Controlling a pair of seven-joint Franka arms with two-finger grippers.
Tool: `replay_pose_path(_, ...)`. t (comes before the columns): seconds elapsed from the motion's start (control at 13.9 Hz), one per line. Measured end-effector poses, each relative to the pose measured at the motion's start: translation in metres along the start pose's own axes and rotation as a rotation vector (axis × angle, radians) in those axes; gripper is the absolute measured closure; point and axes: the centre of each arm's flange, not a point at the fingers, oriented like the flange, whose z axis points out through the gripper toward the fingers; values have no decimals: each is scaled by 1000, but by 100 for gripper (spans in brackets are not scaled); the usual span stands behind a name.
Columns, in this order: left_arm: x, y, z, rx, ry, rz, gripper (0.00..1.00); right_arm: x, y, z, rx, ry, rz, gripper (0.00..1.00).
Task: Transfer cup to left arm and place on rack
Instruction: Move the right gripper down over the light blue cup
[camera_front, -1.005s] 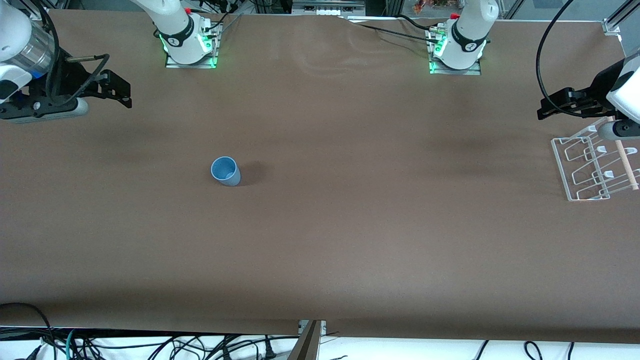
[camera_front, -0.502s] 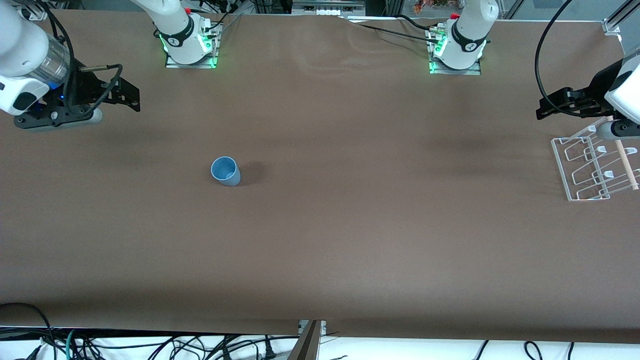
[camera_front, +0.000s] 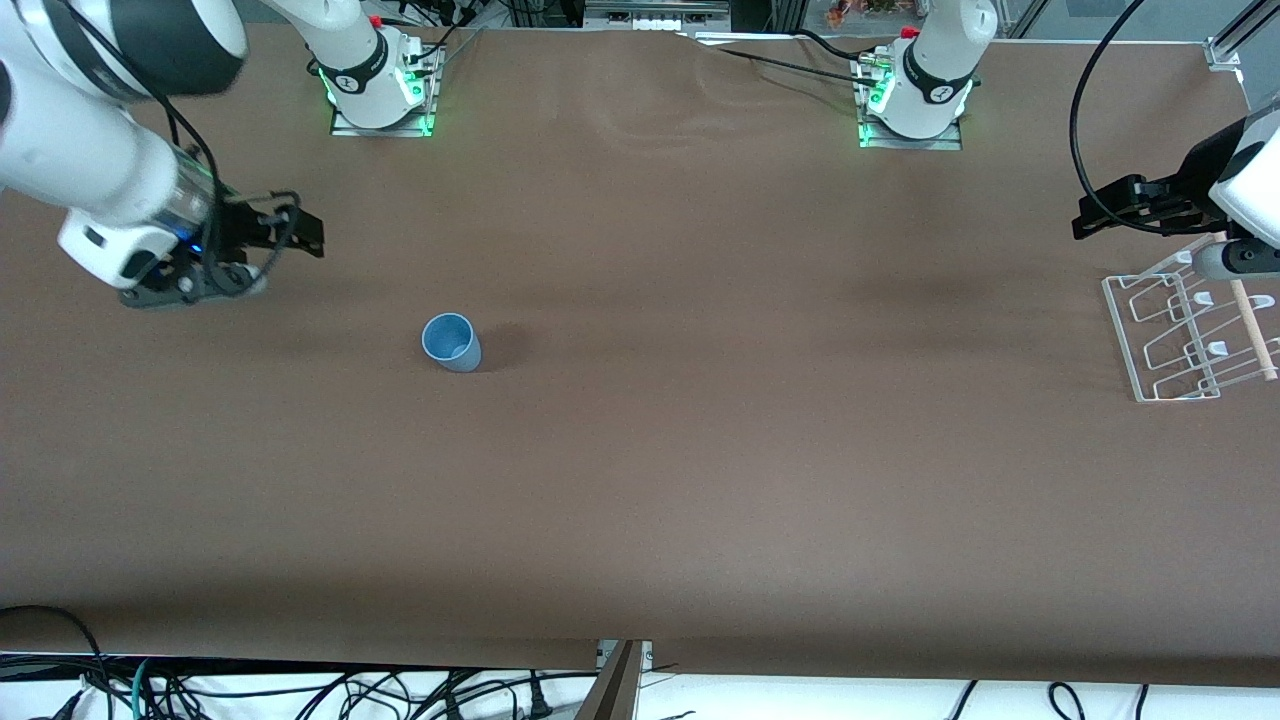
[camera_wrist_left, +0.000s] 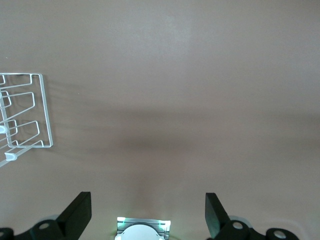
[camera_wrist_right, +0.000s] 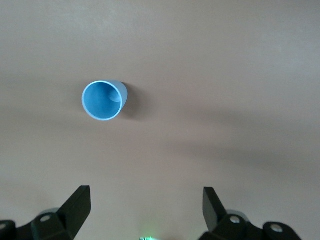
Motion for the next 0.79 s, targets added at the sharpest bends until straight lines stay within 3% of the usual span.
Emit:
replay_pose_path(0.5,0,5,2,2,-3,9,0,44,-51,124,-28,-36,17,1)
replay_pose_path(0.79,3,7,5,3,-10,13,0,45,-58,186,-37,-33,25,2)
